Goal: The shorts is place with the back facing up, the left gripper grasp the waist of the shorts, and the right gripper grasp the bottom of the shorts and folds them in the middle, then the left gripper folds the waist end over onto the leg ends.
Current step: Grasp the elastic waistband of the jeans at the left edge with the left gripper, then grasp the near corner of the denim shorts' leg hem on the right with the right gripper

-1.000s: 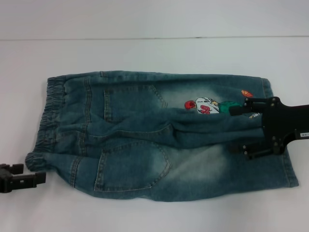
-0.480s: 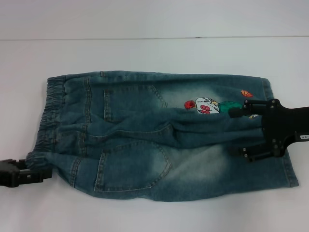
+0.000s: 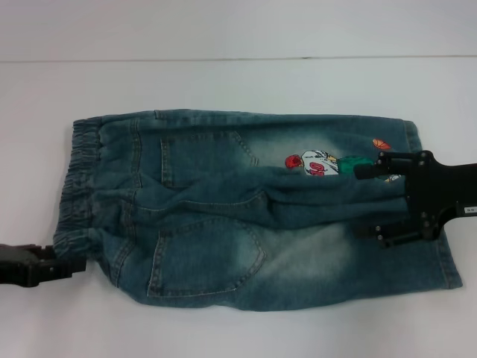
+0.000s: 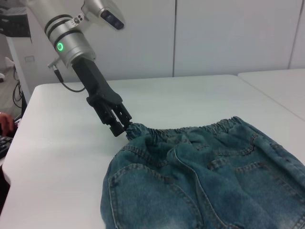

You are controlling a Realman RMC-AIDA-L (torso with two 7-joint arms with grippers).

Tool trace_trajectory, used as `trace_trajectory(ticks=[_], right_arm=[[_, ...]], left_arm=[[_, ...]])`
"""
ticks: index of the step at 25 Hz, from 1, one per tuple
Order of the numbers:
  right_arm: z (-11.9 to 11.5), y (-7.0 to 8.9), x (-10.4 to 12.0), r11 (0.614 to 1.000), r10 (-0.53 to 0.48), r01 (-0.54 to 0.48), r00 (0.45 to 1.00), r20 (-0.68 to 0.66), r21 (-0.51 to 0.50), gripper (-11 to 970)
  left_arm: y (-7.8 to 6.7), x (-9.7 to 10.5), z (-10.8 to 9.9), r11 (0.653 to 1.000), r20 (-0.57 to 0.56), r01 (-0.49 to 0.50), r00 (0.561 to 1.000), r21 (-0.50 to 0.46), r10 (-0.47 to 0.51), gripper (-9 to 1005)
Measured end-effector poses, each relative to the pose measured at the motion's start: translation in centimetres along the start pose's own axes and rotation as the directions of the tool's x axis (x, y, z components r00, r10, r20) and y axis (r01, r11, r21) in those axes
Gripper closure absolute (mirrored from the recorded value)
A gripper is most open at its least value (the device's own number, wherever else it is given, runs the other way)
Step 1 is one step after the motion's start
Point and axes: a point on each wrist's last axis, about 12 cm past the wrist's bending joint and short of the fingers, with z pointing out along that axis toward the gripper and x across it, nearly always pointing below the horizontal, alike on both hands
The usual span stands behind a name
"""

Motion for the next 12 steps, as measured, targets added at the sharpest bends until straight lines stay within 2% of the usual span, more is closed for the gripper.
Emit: trace_trajectory(ticks=[2, 5, 12], right_arm=[[-0.01, -0.01, 0.0, 1.0, 0.0, 0.0, 1.0, 0.0, 0.001, 16], [-0.04, -0.02, 0.0, 1.0, 0.0, 0.0, 1.0, 0.002, 0.003, 16], [-0.15, 0.09, 0.17, 1.0, 0.005, -0.005, 1.0, 0.003, 0.007, 15]], left_arm=[[0.01, -0.11, 0.18, 1.0, 0.004, -0.003, 1.0, -0.006, 0.003, 226], [0.1, -0.29, 0.44, 1.0, 0.013, -0.005, 1.0, -0.023, 0.005, 463], [0.17, -0.5, 0.65, 0.999, 0.025, -0.008, 1.0, -0.036, 0.009, 627]])
